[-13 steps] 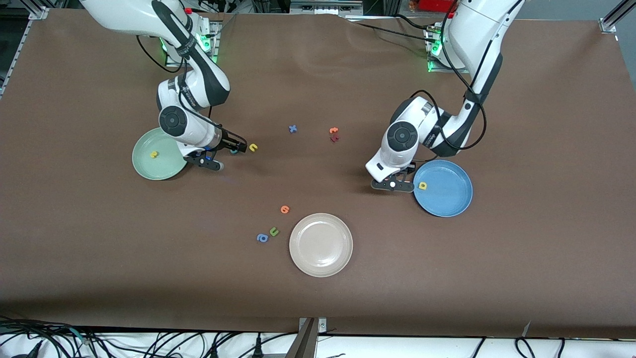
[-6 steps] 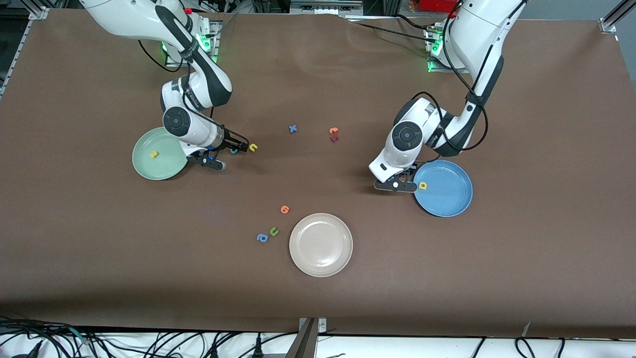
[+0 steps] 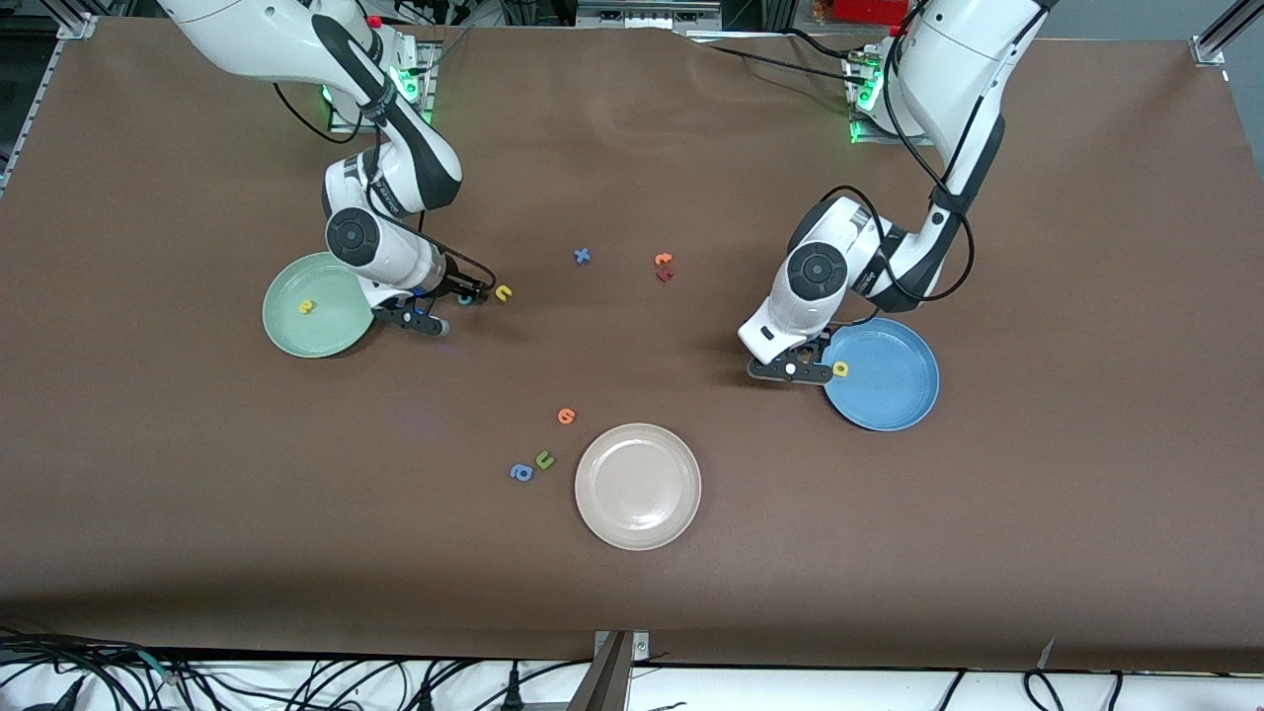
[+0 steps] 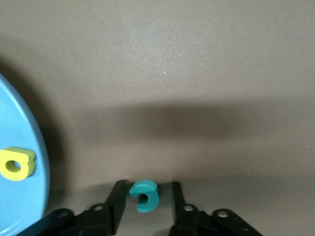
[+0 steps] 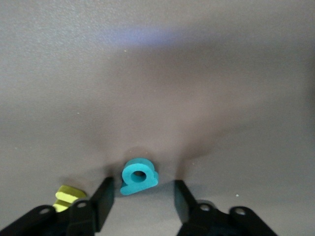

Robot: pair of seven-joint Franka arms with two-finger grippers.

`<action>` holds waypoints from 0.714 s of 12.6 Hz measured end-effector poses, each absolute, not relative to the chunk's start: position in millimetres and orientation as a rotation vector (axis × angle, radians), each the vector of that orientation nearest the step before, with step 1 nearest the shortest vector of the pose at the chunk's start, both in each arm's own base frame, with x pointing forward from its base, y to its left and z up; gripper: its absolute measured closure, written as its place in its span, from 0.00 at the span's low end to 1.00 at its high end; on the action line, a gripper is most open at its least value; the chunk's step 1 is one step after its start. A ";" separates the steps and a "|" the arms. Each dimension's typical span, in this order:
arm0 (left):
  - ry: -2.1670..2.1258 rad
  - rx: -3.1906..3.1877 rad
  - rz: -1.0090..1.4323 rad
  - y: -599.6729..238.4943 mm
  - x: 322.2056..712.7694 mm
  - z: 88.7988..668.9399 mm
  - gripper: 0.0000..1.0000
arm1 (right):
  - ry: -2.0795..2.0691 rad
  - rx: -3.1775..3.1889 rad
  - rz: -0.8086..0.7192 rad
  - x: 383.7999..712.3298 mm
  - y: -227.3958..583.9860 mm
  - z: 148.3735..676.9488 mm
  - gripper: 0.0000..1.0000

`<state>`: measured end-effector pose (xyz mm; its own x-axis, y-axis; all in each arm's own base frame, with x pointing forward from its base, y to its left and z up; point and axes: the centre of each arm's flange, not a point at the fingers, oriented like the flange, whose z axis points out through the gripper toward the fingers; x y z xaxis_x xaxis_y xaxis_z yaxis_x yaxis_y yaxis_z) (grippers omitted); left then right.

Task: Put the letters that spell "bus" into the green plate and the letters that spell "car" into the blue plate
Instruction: 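Grasp the teal a with the right gripper while the left gripper grasps teal c, then drop the teal a in the green plate while the left gripper drops teal c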

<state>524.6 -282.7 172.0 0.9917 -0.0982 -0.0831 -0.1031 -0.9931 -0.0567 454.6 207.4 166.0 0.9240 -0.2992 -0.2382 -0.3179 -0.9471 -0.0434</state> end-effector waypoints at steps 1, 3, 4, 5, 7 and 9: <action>0.157 -3.077 0.118 -283.5 524.8 172.7 0.74 | 0.478 -3.001 0.346 455.3 208.8 167.7 0.59; 0.156 -3.077 0.118 -282.5 525.4 172.7 0.75 | 0.476 -3.000 0.343 455.7 209.7 168.8 0.69; 0.161 -3.077 0.118 -282.4 525.5 172.8 0.75 | 0.476 -3.000 0.343 455.8 209.8 168.9 0.72; 0.171 -3.077 0.117 -282.0 525.9 173.2 0.75 | 0.475 -3.000 0.342 455.8 209.8 168.9 0.73; 0.193 -3.072 0.113 -277.4 530.2 179.3 0.75 | 0.475 -3.000 0.342 455.8 209.8 169.1 0.74; 0.222 -3.064 0.101 -265.1 540.7 201.8 0.75 | 0.477 -3.001 0.338 456.4 209.5 171.0 0.89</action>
<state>540.7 -265.1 201.8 0.9874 -0.1418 -0.0706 -0.1463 -0.9872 -0.0628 456.4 209.5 171.0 0.9270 -0.2964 -0.2299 -0.3150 -0.9478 -0.0483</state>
